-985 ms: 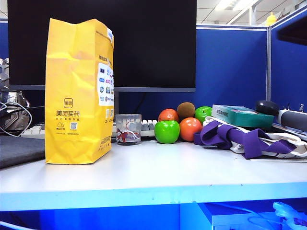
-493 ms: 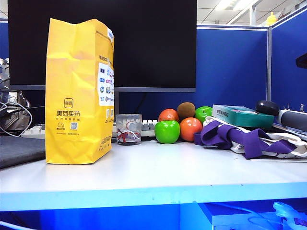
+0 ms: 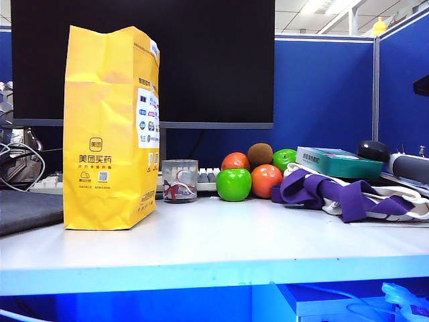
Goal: Pick up the transparent tape and throw it into the yellow paper bag.
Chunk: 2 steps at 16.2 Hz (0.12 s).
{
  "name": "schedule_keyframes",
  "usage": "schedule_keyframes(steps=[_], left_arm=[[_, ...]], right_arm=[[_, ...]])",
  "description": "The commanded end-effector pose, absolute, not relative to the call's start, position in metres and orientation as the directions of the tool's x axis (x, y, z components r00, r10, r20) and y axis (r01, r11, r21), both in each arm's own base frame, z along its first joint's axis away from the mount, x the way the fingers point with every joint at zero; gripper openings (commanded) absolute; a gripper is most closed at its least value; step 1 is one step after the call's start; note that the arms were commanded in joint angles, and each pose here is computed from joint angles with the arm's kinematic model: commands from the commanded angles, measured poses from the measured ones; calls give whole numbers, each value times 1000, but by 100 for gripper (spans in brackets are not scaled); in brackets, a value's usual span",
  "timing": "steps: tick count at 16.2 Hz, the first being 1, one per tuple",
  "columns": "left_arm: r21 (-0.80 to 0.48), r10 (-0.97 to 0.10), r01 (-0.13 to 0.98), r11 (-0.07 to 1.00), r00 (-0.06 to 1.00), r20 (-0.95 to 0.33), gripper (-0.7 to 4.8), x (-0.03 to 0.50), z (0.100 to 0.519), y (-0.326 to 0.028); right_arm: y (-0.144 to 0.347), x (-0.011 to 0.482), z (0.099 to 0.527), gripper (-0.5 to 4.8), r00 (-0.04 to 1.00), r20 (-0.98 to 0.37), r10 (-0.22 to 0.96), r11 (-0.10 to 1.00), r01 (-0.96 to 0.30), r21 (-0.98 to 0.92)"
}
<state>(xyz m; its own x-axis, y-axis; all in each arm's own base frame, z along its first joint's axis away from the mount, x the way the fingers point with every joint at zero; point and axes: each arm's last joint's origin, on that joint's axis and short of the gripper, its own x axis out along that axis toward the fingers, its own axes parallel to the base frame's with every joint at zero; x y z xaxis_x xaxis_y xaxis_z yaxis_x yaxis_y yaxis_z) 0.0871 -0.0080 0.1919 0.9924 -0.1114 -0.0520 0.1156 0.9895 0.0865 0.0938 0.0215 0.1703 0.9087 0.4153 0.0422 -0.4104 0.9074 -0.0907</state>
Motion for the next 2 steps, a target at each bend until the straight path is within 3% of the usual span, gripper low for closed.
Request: schedule_keyframes(steps=[1,2], left_arm=[[84,-114,117,990,993,-43,479,87,193,-8],[84,-114,117,990,993,-43,479,87,193,-8]], right_arm=[[22,94,169,479,908,47,417,907,-411,-92],[22,94,169,479,908,47,417,907,-411,-92]])
